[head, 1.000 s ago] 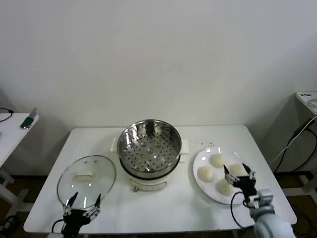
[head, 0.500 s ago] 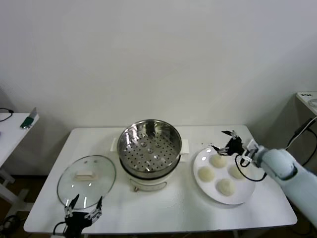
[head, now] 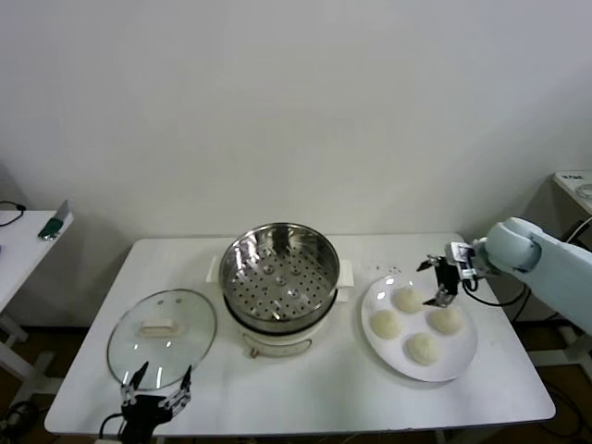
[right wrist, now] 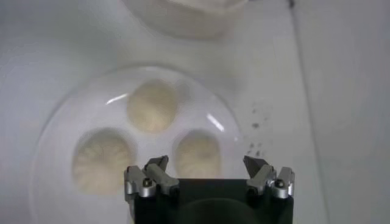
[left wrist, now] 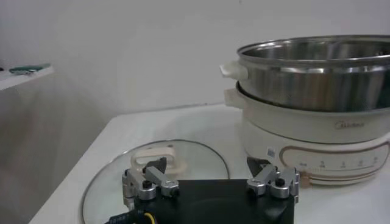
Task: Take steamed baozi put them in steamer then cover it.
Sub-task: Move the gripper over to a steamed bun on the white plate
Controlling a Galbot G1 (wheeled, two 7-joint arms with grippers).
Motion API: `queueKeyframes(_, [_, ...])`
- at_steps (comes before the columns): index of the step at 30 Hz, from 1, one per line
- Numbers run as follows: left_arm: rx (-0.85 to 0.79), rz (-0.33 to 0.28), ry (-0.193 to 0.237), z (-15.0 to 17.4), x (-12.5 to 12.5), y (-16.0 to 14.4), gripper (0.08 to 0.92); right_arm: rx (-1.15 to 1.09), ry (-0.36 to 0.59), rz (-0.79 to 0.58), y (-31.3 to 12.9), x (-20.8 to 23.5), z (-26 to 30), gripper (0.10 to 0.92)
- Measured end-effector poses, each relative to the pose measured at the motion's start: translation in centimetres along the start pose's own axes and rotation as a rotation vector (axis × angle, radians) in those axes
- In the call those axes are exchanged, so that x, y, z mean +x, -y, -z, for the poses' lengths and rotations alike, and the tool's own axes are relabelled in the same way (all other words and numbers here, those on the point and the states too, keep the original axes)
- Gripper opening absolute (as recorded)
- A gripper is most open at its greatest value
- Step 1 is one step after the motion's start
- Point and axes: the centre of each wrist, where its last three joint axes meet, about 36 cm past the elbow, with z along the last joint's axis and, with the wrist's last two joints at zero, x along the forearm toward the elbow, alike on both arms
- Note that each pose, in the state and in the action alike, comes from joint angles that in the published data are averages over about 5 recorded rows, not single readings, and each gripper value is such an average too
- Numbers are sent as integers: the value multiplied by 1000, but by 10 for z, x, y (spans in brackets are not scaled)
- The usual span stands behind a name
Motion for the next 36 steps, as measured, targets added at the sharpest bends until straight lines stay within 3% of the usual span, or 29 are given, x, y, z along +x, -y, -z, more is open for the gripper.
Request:
queueKeyframes(24, [8,15,-10,-5,-1,-5,823,12,-84,55,29,-84,34,820])
queueKeyframes(36, [9,15,-13,-6,-2,-5,823,7,-87,69,33,-89,39,672])
